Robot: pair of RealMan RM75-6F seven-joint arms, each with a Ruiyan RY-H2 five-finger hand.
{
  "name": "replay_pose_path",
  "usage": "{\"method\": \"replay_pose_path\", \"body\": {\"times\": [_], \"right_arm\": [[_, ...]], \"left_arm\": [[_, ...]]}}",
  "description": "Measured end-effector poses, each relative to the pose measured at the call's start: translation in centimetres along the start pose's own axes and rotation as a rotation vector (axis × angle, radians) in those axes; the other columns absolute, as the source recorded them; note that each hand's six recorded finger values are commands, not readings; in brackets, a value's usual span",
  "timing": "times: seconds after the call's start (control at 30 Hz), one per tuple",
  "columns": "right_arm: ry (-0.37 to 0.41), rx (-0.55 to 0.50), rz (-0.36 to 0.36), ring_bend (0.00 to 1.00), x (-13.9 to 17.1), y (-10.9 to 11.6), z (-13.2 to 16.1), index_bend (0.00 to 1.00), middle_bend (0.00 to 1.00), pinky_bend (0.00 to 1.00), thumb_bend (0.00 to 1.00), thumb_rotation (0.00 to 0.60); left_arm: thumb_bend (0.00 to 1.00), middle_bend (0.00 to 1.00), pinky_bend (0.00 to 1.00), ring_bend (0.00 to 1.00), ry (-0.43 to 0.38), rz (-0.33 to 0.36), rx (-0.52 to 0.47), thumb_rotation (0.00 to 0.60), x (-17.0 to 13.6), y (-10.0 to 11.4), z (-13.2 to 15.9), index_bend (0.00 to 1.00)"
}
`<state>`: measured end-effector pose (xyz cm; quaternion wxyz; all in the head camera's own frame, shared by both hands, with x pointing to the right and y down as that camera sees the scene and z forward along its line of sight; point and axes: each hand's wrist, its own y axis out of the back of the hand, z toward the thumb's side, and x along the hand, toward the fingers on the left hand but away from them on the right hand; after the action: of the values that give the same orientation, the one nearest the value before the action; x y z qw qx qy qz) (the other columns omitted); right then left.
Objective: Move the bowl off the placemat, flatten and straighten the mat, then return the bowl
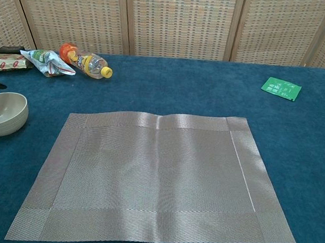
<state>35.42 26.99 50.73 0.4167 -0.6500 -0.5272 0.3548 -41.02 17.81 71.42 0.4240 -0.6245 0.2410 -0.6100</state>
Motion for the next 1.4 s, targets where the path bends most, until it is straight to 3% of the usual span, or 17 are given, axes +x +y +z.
{"method": "replay_pose_path", "body": {"times": [0.47,0.7,0.97,1.17,1.4], "right_arm": [[0.003,-0.006,-0.006,0.0,0.0,0.1,0.0,0.06,0.0,0.0,0.24,0.6],[0.004,-0.01,-0.008,0.0,0.0,0.2,0.0,0.06,0.0,0.0,0.24,0.6],[0.009,-0.018,-0.02,0.0,0.0,0.4,0.1,0.06,0.0,0.0,0.24,0.6],[0.008,-0.019,-0.022,0.0,0.0,0.5,0.1,0.06,0.0,0.0,0.24,0.6],[0.006,-0.024,-0.028,0.0,0.0,0.7,0.0,0.06,0.0,0.0,0.24,0.6]], "left_arm": [[0.32,0.0,0.0,0.0,0.018,-0.005,0.005,0.6,0.8,-0.6,0.2,0.69],[0.36,0.0,0.0,0.0,0.024,0.022,-0.004,0.6,0.8,-0.2,0.1,0.76],[0.36,0.0,0.0,0.0,-0.008,0.064,-0.007,0.6,0.4,0.8,0.9,0.76],[0.36,0.0,0.0,0.0,-0.066,0.092,-0.018,0.6,0.2,1.9,2.9,0.76],[0.36,0.0,0.0,0.0,-0.198,0.144,-0.021,0.6,0.0,4.7,8.9,0.75]]}}
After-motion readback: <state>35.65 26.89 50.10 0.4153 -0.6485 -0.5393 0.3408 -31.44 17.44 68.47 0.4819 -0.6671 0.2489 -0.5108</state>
